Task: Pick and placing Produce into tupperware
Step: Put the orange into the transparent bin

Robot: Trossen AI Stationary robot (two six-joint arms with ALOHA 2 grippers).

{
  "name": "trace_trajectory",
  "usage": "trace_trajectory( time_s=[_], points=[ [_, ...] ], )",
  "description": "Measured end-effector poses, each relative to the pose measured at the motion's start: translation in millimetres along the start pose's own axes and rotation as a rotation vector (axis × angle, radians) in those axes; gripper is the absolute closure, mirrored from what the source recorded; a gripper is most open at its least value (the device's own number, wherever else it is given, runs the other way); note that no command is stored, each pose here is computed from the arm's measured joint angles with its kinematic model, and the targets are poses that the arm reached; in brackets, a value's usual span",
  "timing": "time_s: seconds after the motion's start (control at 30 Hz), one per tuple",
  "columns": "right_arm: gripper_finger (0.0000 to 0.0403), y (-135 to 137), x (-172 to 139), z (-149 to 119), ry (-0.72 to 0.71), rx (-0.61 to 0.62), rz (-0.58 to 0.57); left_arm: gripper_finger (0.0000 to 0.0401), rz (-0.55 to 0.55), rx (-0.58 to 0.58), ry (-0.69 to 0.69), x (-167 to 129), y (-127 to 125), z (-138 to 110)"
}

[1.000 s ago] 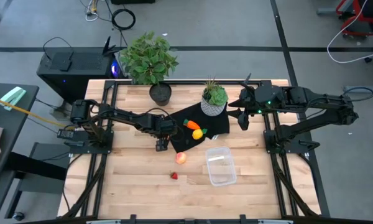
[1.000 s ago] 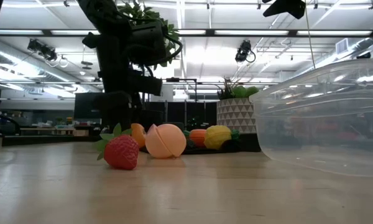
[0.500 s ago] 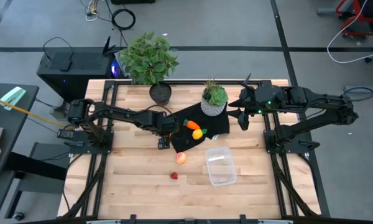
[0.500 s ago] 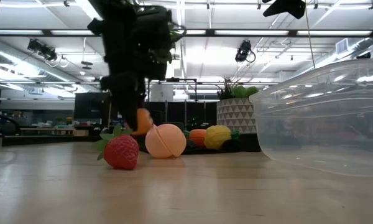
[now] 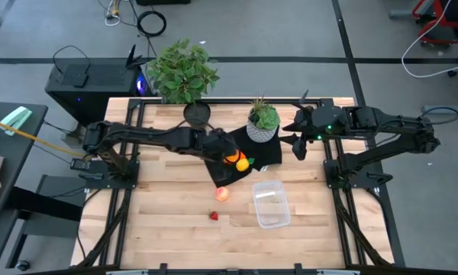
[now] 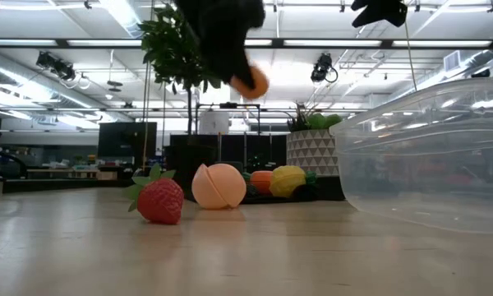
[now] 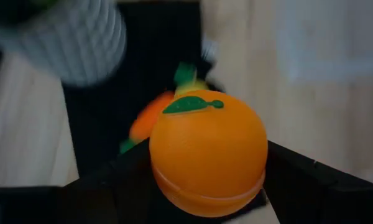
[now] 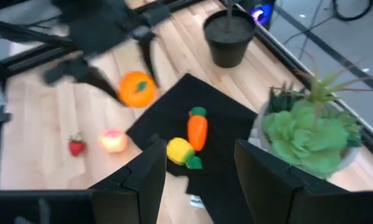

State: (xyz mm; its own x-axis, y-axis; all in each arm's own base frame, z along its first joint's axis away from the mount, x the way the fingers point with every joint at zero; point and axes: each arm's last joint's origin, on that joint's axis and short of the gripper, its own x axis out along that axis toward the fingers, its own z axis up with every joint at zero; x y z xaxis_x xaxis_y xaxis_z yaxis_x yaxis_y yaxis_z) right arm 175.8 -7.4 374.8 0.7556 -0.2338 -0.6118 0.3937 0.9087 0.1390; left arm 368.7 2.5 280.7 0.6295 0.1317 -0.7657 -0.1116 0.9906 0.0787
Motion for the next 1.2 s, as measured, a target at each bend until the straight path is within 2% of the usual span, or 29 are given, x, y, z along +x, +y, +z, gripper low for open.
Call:
trace_trajectory(
  time_s=[0.2, 0.3, 0.5, 0.6, 0.77, 0.93, 1.2],
  points=[
    [0.0206, -7.3, 0.5, 2.0, -0.038, -0.011, -0.134, 0.0144, -0.045, 0.020, -0.166, -13.0, -16.1, 23.0],
    [0.0206, -17.7, 1.3, 3.5, -0.047, 0.014, -0.235, 0.0136, -0.054, 0.034, -0.195, -14.3, -20.5, 25.5],
    [0.0206, -45.1, 2.4, 8.8, -0.062, 0.112, -0.401, 0.0133, -0.060, 0.066, -0.240, -11.0, -26.1, 29.3],
    [0.0206, -56.9, 2.1, 10.7, -0.069, 0.175, -0.447, 0.0141, -0.076, 0.067, -0.316, -10.4, -34.2, 36.0],
    [0.0206, -67.8, 1.8, 11.9, -0.064, 0.231, -0.454, 0.0140, -0.111, 0.080, -0.404, -2.8, -52.4, 42.1],
    [0.0206, -71.0, 2.2, 12.2, -0.058, 0.246, -0.444, 0.0130, -0.138, 0.094, -0.423, 10.0, -68.9, 40.9],
    [0.0206, -70.3, 6.8, 12.9, -0.035, 0.234, -0.418, 0.0142, -0.145, 0.074, -0.467, 46.2, -87.2, 38.5]
  ],
)
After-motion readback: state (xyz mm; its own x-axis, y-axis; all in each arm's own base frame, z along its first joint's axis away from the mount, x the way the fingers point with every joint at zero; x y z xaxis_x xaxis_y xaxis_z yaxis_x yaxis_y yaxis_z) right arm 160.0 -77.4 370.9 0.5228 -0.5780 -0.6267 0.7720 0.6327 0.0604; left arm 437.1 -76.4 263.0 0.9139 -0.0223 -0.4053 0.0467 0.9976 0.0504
